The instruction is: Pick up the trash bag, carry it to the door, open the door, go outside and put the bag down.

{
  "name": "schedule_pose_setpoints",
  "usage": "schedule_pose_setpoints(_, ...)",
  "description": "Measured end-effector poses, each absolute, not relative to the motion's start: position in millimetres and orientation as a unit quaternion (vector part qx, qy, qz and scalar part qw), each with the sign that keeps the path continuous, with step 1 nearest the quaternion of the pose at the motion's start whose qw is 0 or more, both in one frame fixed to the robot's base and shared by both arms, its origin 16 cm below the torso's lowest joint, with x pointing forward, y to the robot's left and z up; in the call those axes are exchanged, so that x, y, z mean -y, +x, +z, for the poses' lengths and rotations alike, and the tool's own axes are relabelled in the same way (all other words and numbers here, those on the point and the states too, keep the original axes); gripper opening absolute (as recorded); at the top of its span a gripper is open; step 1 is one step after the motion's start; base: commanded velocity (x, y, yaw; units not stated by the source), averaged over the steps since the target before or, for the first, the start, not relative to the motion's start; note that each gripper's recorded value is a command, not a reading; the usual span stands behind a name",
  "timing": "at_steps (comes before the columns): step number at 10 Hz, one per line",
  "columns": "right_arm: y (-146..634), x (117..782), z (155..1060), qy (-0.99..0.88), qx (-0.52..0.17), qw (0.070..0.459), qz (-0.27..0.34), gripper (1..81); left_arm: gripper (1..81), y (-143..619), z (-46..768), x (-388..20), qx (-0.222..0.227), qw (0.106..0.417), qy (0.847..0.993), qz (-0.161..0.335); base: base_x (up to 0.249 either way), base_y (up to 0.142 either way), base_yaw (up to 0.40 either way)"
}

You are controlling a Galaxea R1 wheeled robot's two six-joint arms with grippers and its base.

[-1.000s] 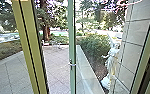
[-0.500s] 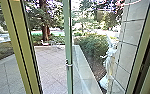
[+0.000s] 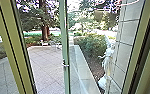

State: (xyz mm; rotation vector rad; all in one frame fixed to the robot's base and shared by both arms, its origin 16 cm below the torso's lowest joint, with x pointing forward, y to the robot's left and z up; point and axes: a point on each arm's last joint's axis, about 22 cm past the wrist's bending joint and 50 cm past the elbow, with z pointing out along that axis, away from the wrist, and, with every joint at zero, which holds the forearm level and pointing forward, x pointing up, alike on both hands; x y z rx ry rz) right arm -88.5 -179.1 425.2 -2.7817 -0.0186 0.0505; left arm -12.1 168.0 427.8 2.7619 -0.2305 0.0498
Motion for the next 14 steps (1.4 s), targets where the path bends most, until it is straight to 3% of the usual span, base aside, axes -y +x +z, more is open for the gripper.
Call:
schedule_pose_setpoints(9, -87.7, 169.6, 425.7, -0.983, 0.007, 0.183, 0.017, 81.1, 1.0, -12.3, 428.0, -165.9, 0.082, 0.185, 0.979, 0.018, 0.000, -0.076, 0.000)
schedule_pose_setpoints(14, -86.9, 166.0, 425.3, -0.983, 0.007, 0.183, 0.017, 81.1, 1.0, -12.3, 427.9, -166.9, 0.082, 0.184, 0.979, 0.018, 0.000, 0.000, 0.000)
